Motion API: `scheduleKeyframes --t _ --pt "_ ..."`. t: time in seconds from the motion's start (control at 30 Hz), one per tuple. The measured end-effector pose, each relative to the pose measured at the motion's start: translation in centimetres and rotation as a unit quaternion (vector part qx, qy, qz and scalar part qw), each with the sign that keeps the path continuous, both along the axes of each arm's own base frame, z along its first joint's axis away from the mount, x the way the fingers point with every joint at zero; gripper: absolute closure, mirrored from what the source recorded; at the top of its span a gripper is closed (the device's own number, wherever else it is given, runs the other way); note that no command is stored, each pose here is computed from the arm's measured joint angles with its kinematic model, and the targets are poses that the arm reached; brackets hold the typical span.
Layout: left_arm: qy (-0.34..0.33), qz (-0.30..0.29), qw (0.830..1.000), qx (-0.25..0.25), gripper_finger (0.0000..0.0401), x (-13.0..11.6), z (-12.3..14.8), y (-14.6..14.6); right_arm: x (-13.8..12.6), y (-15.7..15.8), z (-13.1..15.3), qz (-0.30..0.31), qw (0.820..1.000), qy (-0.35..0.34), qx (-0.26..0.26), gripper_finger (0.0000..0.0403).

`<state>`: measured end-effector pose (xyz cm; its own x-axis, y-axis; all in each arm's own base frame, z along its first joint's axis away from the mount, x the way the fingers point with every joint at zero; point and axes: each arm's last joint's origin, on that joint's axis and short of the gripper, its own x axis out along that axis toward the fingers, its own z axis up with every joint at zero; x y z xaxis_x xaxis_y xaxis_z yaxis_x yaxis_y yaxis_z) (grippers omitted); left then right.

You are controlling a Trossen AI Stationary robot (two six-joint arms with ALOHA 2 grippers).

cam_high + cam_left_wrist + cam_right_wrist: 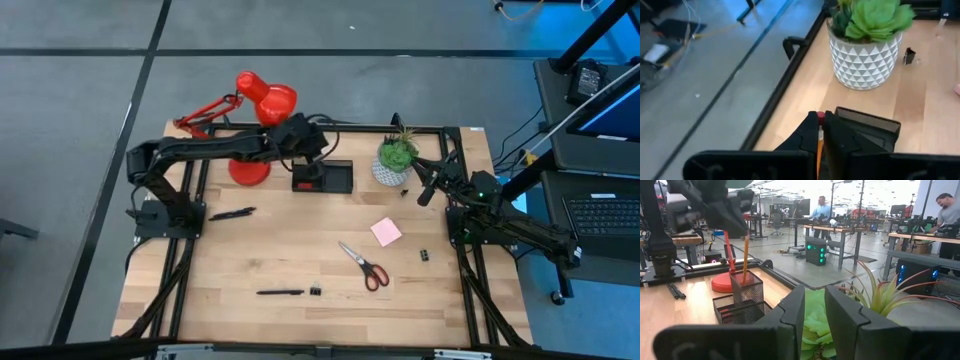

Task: Pick and place office supplies into organizer
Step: Put the pencil into the desk organizer, then put the top pen into the desk organizer

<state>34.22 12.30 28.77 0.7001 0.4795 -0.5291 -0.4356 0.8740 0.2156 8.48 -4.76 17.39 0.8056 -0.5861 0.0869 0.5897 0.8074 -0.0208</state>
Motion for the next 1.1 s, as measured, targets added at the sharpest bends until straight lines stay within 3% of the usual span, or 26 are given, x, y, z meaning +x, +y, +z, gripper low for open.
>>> scheduleKeyframes --t 0.47,0.7,1.1 --pt "0.047 0.019 0.998 -0.041 0.0389 1.4 -4.3 1.6 0.0 0.0 -0.1 0.000 1.000 0.003 0.001 0.0323" --pt "0.050 0.019 0.998 -0.043 0.0381 1.6 -4.6 1.6 0.0 0.0 -0.1 0.000 1.000 0.003 0.001 0.0323" --pt "0.048 0.023 0.997 -0.049 0.0326 1.5 -4.6 1.6 0.0 0.0 -0.1 0.000 1.000 0.003 0.002 0.0323"
